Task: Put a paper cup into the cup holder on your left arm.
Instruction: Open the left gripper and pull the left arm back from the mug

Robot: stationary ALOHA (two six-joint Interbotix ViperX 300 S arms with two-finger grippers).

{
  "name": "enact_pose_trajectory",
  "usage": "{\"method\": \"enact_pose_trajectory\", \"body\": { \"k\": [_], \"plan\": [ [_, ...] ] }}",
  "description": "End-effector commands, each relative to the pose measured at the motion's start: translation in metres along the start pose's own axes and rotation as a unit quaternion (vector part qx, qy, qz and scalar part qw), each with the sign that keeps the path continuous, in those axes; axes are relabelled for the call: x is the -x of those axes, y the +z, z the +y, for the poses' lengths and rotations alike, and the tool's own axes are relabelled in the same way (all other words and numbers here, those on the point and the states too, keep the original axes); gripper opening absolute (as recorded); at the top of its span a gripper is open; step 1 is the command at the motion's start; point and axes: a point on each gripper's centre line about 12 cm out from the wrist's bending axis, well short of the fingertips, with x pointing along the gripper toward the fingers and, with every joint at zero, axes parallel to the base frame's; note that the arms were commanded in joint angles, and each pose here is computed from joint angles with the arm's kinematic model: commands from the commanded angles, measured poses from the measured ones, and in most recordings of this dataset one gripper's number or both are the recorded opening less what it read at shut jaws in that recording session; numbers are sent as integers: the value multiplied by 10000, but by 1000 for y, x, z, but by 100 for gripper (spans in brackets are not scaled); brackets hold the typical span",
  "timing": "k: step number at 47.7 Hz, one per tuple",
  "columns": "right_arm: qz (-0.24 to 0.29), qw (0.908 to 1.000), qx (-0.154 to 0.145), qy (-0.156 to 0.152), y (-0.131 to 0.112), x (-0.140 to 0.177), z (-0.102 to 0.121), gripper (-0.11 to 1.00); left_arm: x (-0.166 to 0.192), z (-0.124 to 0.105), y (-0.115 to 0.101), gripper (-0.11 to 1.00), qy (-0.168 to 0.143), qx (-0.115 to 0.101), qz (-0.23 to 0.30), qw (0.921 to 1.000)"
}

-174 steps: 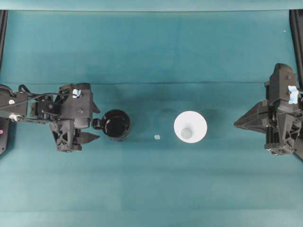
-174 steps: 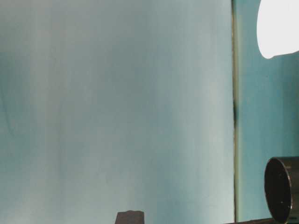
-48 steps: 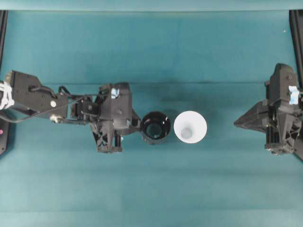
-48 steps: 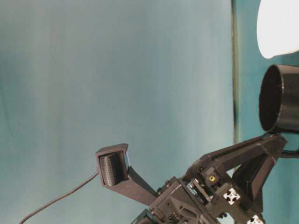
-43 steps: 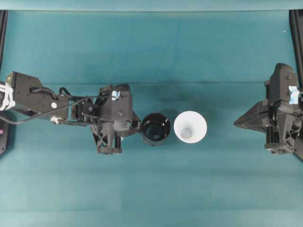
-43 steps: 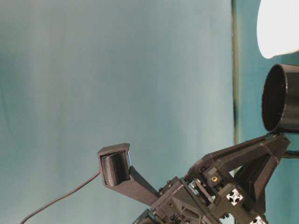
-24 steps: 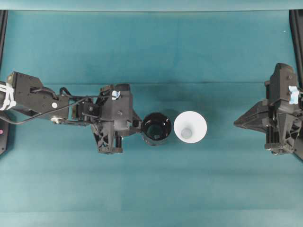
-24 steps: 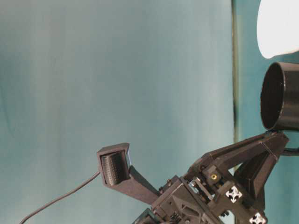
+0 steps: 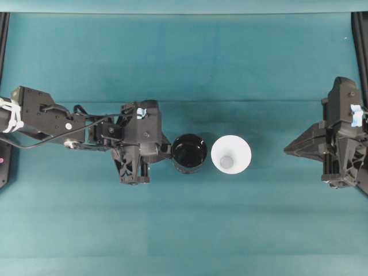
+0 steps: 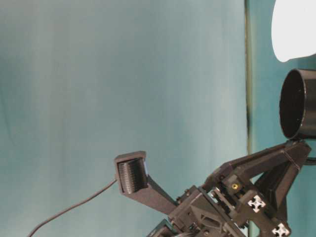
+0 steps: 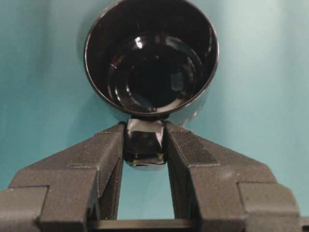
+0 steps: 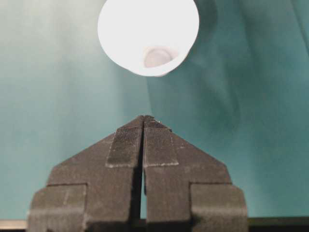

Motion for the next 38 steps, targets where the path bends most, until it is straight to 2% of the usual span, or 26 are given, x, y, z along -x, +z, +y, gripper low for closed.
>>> {"method": "enact_pose_trajectory", "body": {
  "k": [1, 31, 33, 38],
  "plan": [
    [-94, 10000, -26, 3, 7, 2, 1, -1, -3, -1, 1, 32, -6, -13, -23, 10000],
    [-101, 9999, -57, -31, 8, 2, -1, -1, -9, -1, -2, 33, -10, 3, 69, 10000],
    [-101, 9999, -57, -31, 8, 2, -1, -1, -9, -1, -1, 39, -10, 3, 53, 10000],
    [-110, 9999, -62, -35, 8, 2, -1, -1, -10, -1, 2, 69, -13, -18, 15, 10000]
  ]
}}
